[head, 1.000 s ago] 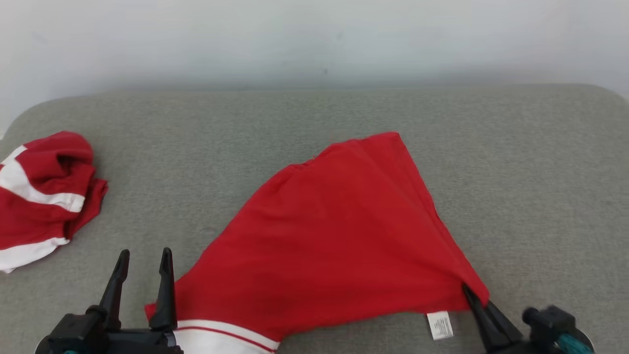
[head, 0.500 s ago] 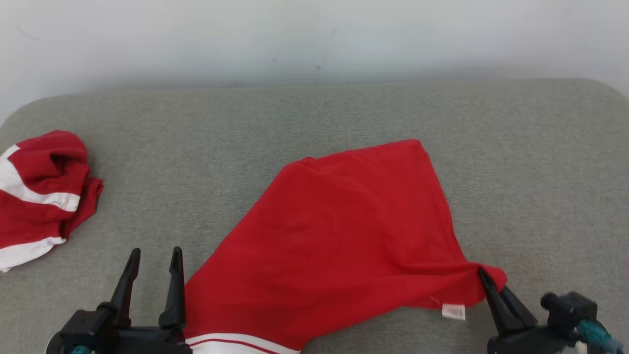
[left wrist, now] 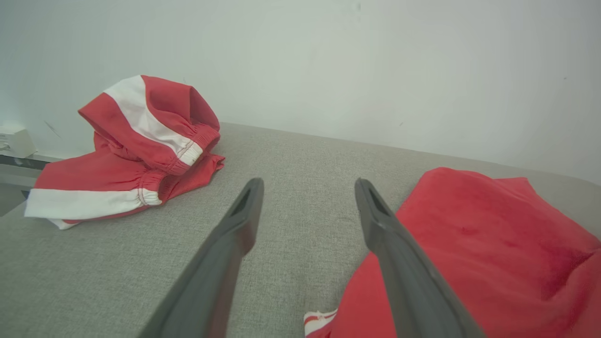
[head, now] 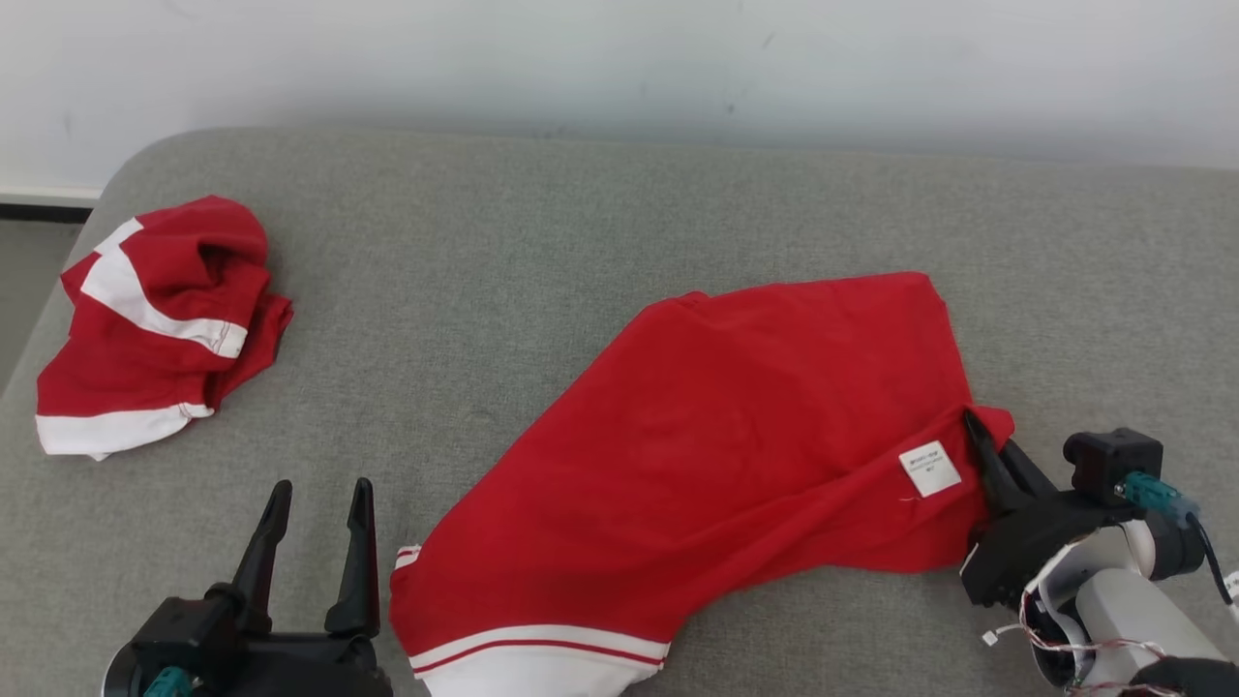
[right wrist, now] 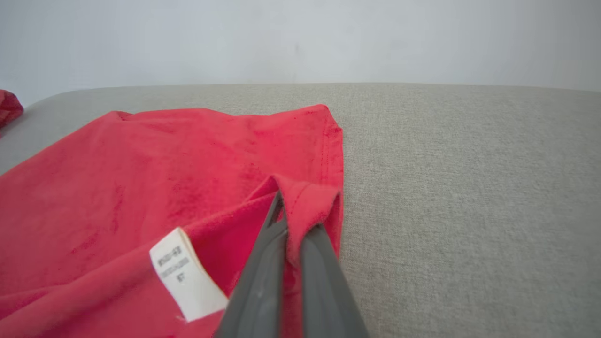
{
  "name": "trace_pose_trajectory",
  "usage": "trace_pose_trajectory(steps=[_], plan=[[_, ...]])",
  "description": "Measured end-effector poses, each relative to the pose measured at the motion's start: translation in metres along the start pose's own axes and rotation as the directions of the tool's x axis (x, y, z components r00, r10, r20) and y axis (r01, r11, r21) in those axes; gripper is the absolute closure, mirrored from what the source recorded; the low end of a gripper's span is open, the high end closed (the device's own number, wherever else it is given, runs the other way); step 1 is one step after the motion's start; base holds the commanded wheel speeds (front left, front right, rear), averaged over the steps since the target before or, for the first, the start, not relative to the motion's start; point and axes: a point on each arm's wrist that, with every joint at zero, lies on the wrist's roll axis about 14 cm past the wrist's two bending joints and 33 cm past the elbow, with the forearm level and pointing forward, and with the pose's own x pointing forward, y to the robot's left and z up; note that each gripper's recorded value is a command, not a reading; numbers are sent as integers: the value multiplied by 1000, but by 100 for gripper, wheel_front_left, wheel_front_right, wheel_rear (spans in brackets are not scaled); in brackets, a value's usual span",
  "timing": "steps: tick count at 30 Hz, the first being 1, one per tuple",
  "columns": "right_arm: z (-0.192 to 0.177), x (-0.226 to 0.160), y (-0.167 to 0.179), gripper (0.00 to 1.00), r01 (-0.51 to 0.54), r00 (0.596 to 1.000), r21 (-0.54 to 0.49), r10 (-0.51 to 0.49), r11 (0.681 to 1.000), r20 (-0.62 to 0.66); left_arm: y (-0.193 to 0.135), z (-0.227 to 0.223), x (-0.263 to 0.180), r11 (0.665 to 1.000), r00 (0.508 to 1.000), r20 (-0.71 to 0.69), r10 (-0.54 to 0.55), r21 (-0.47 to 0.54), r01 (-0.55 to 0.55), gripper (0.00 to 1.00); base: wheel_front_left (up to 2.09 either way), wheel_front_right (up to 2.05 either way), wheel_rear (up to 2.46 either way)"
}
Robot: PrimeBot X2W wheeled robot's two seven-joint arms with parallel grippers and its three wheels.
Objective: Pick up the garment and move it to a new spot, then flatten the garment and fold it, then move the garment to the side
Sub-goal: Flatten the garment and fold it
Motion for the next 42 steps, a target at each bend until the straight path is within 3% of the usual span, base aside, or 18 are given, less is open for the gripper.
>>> trace_pose_trajectory(steps=[1, 2, 9, 12, 21, 29, 42], plan=[[-3, 4, -1, 96, 5, 1000, 2, -5, 1000, -12, 1, -1, 0, 1000, 1000, -3, 4, 1, -4, 0, 0, 0, 0], [-7, 8, -3, 0, 12, 1000, 5, -12, 1000, -25, 2, -2, 0, 1000, 1000, -6, 7, 1, -6, 0, 0, 0, 0], [-5, 12, -6, 0, 20, 1000, -10, -20, 1000, -9, 2, -4, 2, 1000, 1000, -10, 8, 1, -8, 0, 0, 0, 0], [12, 4, -12, 0, 41, 998, 12, -41, 999, 53, -1, -1, 4, 1000, 1000, -1, -2, -1, 2, 0, 0, 0, 0], [51, -58, -29, 0, 112, 961, 33, -117, 993, 252, -11, 5, 4, 999, 999, 20, -35, 0, 35, 0, 0, 0, 0], [50, -111, -27, 0, 182, 928, 72, -195, 981, 316, -18, 9, -1, 998, 998, 31, -57, 1, 57, 0, 0, 0, 0], [46, -125, -12, 0, 180, 923, 83, -198, 980, 330, -11, 4, -13, 999, 999, 10, -45, 11, 45, 0, 0, 0, 0]])
